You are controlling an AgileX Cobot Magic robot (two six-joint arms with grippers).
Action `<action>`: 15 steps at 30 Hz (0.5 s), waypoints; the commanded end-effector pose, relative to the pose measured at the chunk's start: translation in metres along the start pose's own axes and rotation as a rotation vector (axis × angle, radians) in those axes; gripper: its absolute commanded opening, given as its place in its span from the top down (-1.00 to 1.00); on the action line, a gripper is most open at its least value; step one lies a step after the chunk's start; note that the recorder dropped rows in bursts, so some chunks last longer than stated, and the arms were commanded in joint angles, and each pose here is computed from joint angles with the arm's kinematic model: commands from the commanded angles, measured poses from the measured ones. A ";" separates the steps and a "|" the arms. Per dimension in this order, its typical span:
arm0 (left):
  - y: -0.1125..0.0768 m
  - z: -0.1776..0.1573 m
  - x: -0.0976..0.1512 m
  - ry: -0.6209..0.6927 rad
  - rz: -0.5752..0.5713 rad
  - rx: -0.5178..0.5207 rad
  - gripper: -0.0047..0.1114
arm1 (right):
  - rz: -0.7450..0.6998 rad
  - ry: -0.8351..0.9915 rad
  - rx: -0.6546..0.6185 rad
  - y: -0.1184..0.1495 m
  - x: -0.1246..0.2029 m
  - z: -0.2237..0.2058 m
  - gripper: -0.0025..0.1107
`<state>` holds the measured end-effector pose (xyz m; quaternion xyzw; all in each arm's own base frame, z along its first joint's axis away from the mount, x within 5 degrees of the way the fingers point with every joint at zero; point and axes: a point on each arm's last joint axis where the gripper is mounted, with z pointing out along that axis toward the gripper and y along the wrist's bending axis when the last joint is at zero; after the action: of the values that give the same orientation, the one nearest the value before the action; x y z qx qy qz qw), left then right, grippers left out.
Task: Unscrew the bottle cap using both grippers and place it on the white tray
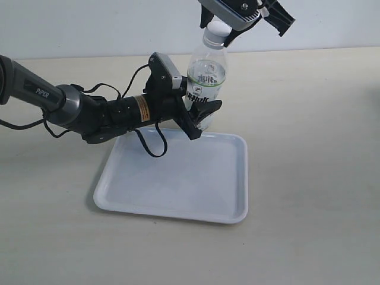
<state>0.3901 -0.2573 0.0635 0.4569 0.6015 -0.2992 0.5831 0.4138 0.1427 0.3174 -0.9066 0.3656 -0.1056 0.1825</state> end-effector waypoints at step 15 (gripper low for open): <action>-0.002 -0.001 0.004 0.031 0.020 0.020 0.92 | 0.019 -0.009 0.043 -0.004 -0.003 -0.008 0.19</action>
<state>0.3900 -0.2573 0.0636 0.4575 0.6006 -0.2997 0.5832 0.4133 0.1433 0.3182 -0.9038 0.3709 -0.1022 0.1872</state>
